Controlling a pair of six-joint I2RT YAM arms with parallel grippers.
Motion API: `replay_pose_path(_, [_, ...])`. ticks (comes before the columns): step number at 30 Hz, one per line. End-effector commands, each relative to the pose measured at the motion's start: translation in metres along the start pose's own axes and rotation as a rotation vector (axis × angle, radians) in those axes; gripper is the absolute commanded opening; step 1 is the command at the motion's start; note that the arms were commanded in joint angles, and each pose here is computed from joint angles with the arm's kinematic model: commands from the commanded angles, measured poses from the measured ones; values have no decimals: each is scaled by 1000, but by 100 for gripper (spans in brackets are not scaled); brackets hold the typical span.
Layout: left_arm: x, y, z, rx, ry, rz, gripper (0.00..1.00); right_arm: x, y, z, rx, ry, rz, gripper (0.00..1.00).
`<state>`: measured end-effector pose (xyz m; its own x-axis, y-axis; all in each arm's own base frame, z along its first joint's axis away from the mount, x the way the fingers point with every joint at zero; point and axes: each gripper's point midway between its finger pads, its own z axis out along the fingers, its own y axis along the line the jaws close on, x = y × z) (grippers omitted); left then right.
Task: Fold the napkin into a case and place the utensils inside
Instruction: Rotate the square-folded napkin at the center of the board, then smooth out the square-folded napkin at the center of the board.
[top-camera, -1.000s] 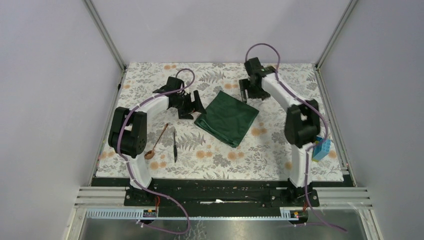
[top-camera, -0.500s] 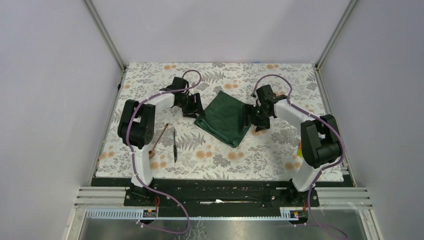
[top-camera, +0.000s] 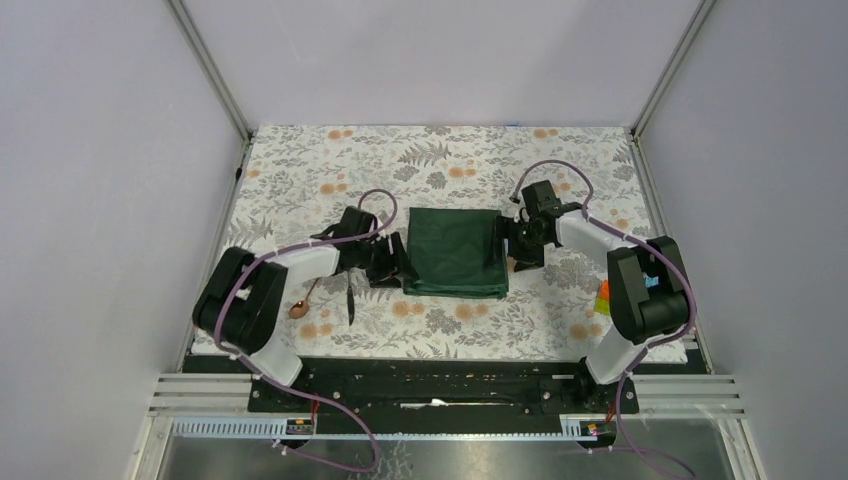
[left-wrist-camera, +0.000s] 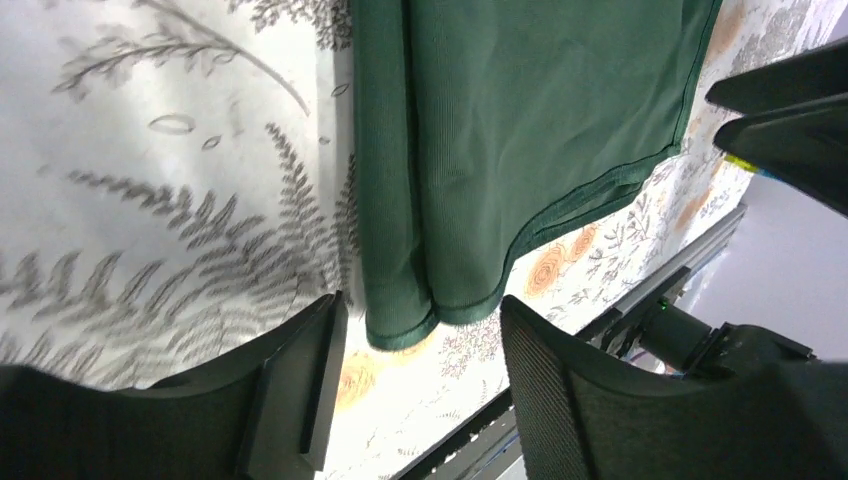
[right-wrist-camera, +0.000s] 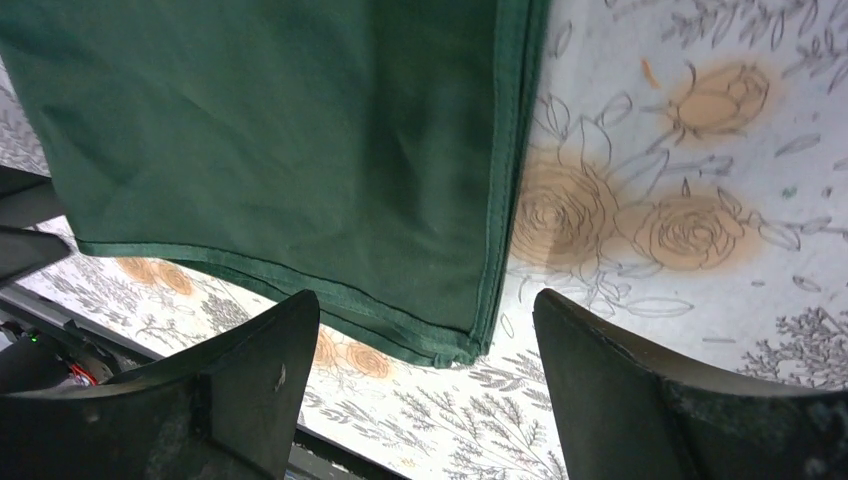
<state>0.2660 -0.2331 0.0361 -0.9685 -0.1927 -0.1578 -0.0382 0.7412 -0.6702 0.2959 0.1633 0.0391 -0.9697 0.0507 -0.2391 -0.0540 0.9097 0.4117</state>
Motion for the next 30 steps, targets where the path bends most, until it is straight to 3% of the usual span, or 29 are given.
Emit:
replay_pose_path(1, [-22,-14,-29,-19,-139,16,67,4,-2,-12,-3,-38,7,85])
replay_pose_path(5, [-24,-36,-46,40,-161,-2,66,10,-4,-15,-31,-39,51,86])
replay_pose_path(11, [-14,-53,-36,117,-101,-53,49,8,-4,-16,-77,-42,81,86])
replay_pose_path(30, [5,-37,1,45,-54,-25,46,12,-10,-14,-84,-38,89,85])
